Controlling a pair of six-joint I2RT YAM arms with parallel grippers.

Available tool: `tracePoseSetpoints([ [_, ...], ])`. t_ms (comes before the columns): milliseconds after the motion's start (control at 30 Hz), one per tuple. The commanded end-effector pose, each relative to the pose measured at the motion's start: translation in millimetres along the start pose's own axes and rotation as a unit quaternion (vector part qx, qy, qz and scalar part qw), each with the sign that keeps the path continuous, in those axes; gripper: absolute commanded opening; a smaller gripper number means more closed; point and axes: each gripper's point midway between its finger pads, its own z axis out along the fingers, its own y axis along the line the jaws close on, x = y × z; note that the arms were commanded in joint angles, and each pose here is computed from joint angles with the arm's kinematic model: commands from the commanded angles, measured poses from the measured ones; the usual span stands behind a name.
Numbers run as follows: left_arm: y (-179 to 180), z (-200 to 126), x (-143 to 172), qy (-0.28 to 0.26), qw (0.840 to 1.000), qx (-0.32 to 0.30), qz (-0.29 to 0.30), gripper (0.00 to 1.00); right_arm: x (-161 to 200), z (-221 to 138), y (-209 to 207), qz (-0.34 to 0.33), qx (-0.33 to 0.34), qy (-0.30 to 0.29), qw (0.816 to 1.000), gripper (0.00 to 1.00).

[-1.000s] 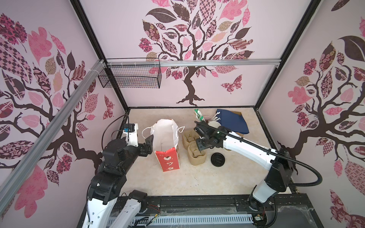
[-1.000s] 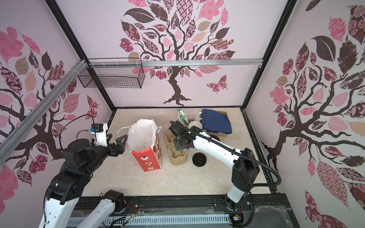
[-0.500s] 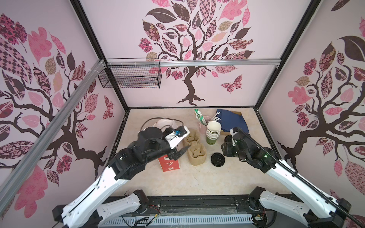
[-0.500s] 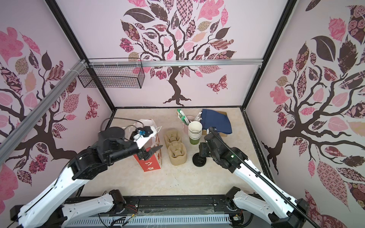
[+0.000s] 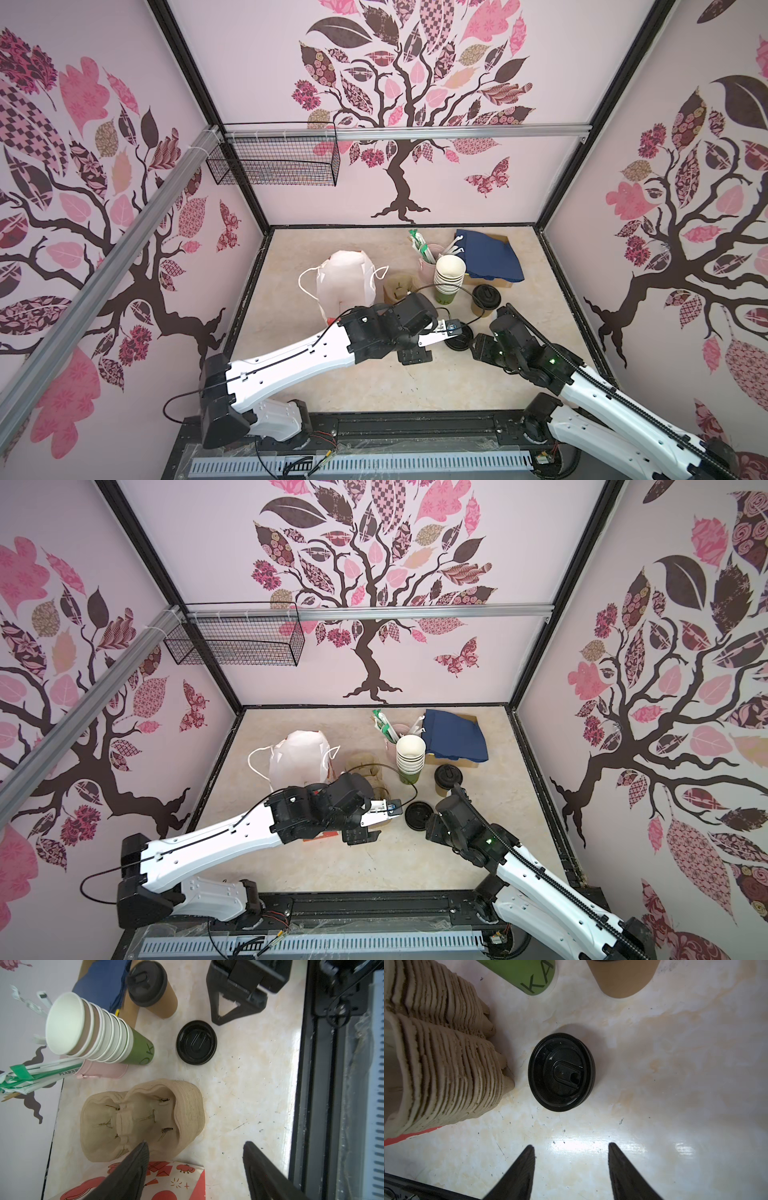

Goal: Pack a coffee takeout order
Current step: Pick up the cup tray.

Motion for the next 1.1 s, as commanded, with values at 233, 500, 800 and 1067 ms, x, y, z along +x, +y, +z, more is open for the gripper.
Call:
tracePoseSetpoints([
  [233,22.3,49.8,45.5,0.126,0.989,-0.025,-0.075,0.61,-40.9,-26.0,22.6,0.020,-0.042,-0.087,0.995,0.57],
  [500,21.9,49.2,34.3,0.099,0.991,0.004,-0.090,0.55,-40.7,-24.3,24.5,0.014,-0.043,-0.085,0.995,0.57],
  [800,37.0,49.3,27.5,0.089,0.990,0.000,-0.106,0.46,-39.0,-23.9,20.8,0.010,-0.036,-0.084,0.996,0.57],
  [1067,34.9,56.3,28.3,0.103,0.989,0.010,-0.104,0.41,-39.3,-26.5,18.6,0.009,-0.034,-0.087,0.996,0.57],
])
